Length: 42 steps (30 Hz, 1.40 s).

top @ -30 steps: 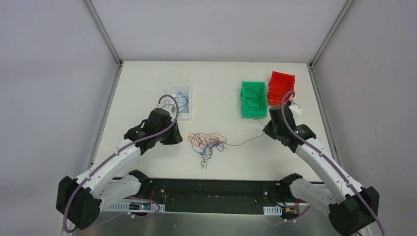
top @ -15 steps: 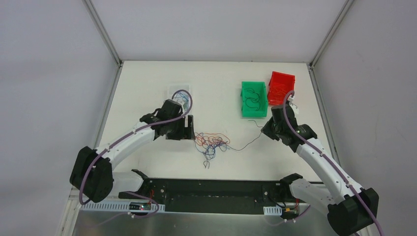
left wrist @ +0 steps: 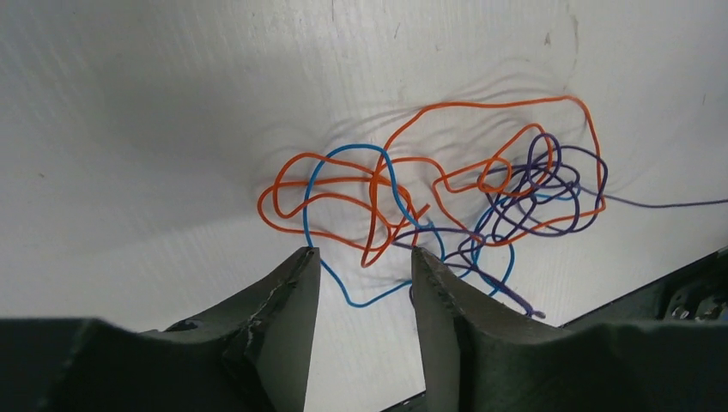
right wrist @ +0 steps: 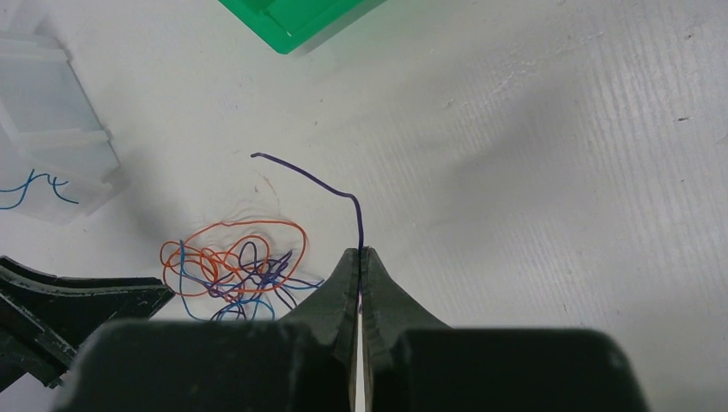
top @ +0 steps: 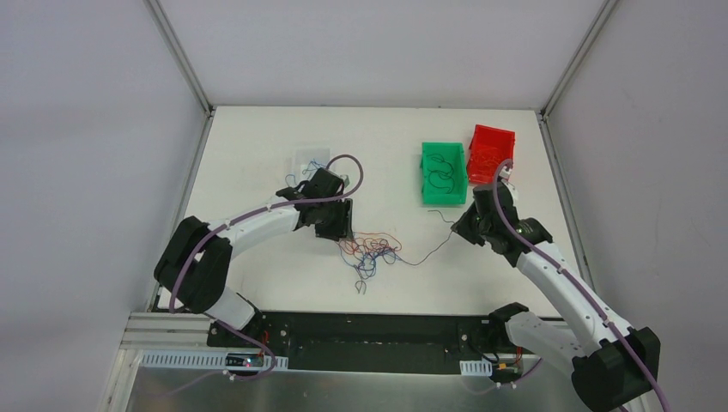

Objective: Untangle the cables

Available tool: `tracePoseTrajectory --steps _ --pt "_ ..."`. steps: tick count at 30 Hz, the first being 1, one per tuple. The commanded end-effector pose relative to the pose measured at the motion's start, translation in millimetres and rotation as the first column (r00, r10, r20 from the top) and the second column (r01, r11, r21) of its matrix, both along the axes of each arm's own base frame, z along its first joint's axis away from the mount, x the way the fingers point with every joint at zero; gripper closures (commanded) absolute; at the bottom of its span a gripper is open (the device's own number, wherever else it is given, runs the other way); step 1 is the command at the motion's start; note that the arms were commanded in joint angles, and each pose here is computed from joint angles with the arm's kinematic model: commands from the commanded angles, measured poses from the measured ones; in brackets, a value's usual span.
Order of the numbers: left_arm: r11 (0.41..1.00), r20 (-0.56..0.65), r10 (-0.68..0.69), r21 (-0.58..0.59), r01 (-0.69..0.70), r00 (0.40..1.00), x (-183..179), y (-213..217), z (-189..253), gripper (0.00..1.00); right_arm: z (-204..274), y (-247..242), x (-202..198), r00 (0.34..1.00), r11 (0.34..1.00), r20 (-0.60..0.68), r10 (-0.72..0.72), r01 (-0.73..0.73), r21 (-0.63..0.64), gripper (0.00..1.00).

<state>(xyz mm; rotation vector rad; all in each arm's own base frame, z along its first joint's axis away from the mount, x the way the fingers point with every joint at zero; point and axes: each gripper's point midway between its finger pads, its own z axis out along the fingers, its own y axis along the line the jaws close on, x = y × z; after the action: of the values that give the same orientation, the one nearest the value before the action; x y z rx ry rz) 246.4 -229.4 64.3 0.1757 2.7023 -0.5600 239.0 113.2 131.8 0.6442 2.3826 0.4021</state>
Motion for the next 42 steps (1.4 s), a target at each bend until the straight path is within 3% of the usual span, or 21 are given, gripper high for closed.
tracePoseTrajectory --steps 1,4,6,11,15,18,25,31,33,34,35,37,38,41,42 --pt "1.0 0.019 -0.005 0.002 0.005 1.0 14.4 -10.3 -2.3 0.65 -1.4 4.2 0.4 1.0 1.0 0.003 0.0 0.0 0.031 1.0" --pt "1.0 0.0 0.002 0.016 -0.002 1.0 16.4 -11.1 -11.2 0.9 -2.7 3.4 0.1 1.0 1.0 0.001 -0.004 0.004 0.029 1.0" --pt "1.0 -0.006 0.005 0.016 -0.004 1.0 16.5 -11.8 -13.5 1.0 -3.0 0.7 0.1 1.0 1.0 0.0 -0.012 0.012 0.015 1.0" --pt "0.995 0.084 0.075 0.066 -0.08 0.994 21.6 18.9 -3.5 1.0 -5.9 -36.0 -4.3 0.987 0.98 -0.018 -0.161 0.158 -0.117 1.0" --pt "0.973 0.154 0.229 -0.011 -0.23 0.961 25.6 64.7 23.7 1.0 -7.4 -70.7 -9.6 0.956 0.941 -0.008 -0.294 0.287 -0.181 1.0" --pt "0.922 0.172 0.387 -0.095 -0.375 0.906 26.5 103.0 38.3 1.0 -6.6 -91.5 -12.1 0.929 0.912 0.005 -0.37 0.364 -0.19 1.0" --pt "0.761 0.241 0.648 -0.197 -0.618 0.722 15.5 162.1 66.8 1.0 13.3 -143.3 -17.7 0.824 0.81 0.05 -0.564 0.564 -0.162 1.0" --pt "0.606 0.297 0.788 -0.216 -0.765 0.54 5.1 204.1 80.2 1.0 26.0 -152.5 -22.2 0.778 0.77 0.091 -0.621 0.628 -0.112 1.0" --pt "0.569 0.328 0.809 -0.229 -0.79 0.488 1.3 214.4 87.2 1.0 25.7 -150.7 -22.0 0.789 0.781 0.09 -0.608 0.615 -0.11 1.0" --pt "0.569 0.334 0.809 -0.242 -0.786 0.483 0.4 214.5 90.4 1.0 25.6 -141.6 -17.7 0.825 0.82 0.081 -0.559 0.565 -0.092 1.0" --pt "0.583 0.335 0.802 -0.265 -0.768 0.494 1.1 210.4 94.4 1.0 26.5 -128.2 -11.8 0.874 0.872 0.075 -0.48 0.485 -0.065 1.0" --pt "0.67 0.335 0.742 -0.332 -0.664 0.581 7.9 186.8 104.7 1.0 24.6 -99.1 -5.2 0.939 0.94 0.054 -0.341 0.34 0.014 1.0" --pt "0.719 0.342 0.694 -0.372 -0.587 0.633 13.0 171.3 111.4 1.0 23.8 -86.4 -3.1 0.96 0.961 0.055 -0.275 0.273 0.043 0.9" --pt "0.793 0.309 0.574 -0.439 -0.422 0.758 14.4 134.4 121.9 1.0 25.9 -49.7 -2.2 0.99 0.99 0.089 -0.108 0.099 0.1 0.35" --pt "0.805 0.3 0.546 -0.446 -0.391 0.782 14.5 127.4 123.8 1.0 25.9 -35.9 -5.0 0.994 0.995 0.1 -0.046 0.037 0.09 0.29"
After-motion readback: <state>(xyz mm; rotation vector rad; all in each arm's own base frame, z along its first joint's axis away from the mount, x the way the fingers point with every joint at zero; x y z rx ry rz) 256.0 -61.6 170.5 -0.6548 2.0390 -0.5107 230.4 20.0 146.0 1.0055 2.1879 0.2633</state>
